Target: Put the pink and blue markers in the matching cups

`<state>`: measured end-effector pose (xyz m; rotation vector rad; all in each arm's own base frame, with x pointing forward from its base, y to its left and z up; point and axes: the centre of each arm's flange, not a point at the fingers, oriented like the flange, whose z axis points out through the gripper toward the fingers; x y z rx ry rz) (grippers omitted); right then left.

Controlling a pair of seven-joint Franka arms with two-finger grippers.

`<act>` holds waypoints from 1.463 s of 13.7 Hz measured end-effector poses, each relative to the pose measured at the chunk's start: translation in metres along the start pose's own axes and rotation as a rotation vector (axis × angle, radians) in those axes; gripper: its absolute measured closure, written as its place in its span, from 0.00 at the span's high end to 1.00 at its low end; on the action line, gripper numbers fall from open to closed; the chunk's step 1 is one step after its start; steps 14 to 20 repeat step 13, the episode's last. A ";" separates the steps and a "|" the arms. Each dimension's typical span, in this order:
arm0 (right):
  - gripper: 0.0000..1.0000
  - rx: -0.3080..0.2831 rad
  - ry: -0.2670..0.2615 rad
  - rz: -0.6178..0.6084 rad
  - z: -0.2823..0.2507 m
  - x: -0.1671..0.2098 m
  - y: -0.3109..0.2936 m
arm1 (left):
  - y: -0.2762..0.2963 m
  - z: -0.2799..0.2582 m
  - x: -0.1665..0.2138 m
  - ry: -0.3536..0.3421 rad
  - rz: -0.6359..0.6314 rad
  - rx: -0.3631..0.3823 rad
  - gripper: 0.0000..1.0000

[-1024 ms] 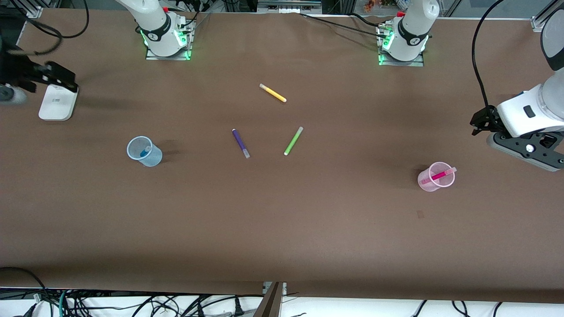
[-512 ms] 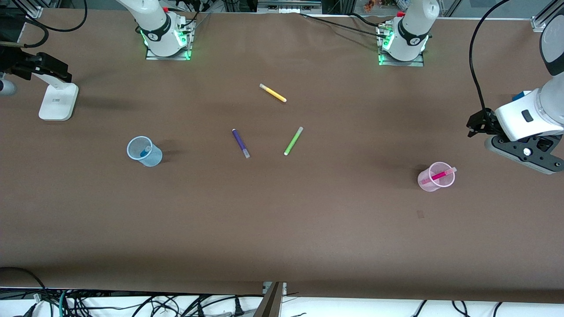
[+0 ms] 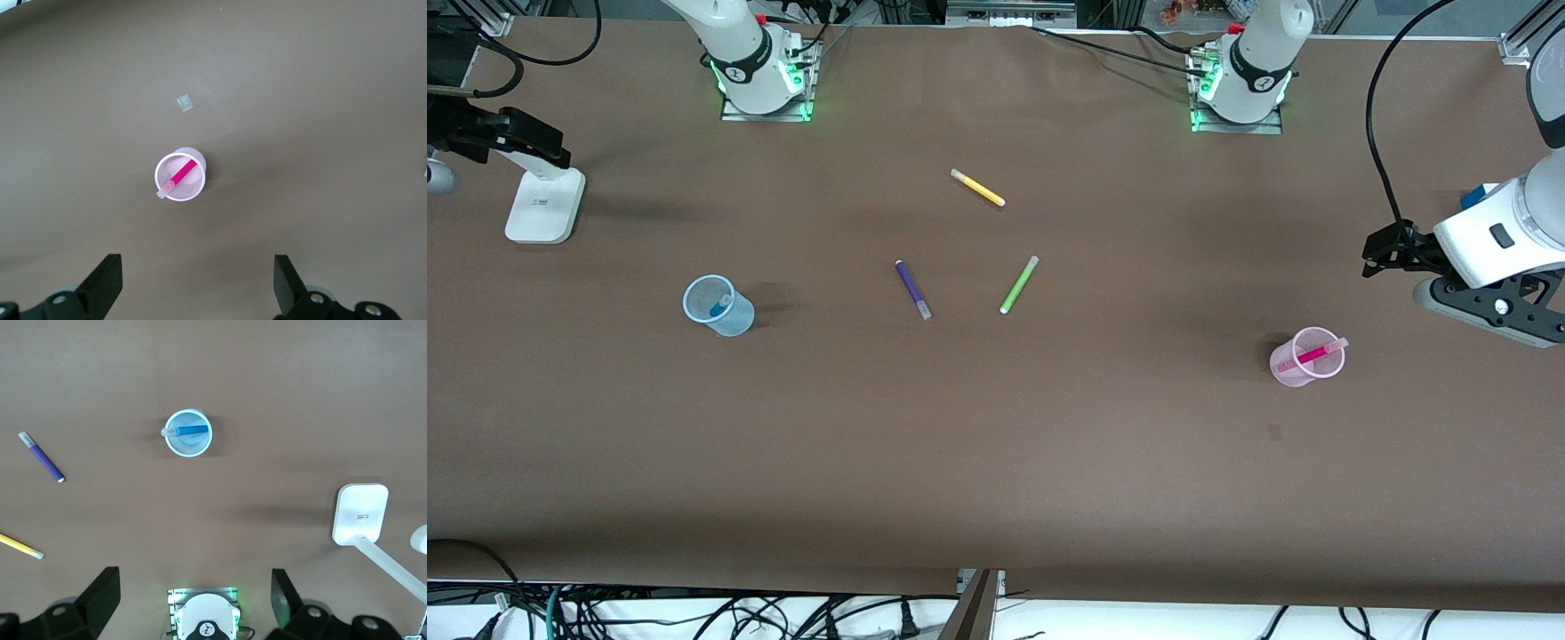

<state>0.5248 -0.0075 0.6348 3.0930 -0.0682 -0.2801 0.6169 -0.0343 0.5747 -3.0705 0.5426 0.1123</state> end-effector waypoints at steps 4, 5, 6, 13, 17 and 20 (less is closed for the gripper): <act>1.00 -0.001 -0.003 0.000 0.001 0.001 0.000 | 0.015 0.010 -0.047 0.058 -0.091 0.018 1.00; 1.00 -0.001 -0.003 -0.001 0.002 0.001 -0.001 | 0.024 0.009 -0.054 0.060 -0.116 0.019 1.00; 1.00 -0.001 -0.003 -0.001 0.002 0.001 -0.001 | 0.029 0.009 -0.058 0.062 -0.128 0.021 1.00; 1.00 -0.001 -0.003 0.001 0.002 0.001 -0.001 | 0.019 0.013 -0.062 0.066 -0.162 0.019 1.00; 1.00 -0.001 -0.003 0.001 0.002 0.001 -0.001 | 0.019 0.013 -0.062 0.066 -0.162 0.019 1.00; 1.00 -0.001 -0.003 0.001 0.002 0.001 -0.001 | 0.019 0.013 -0.062 0.066 -0.162 0.019 1.00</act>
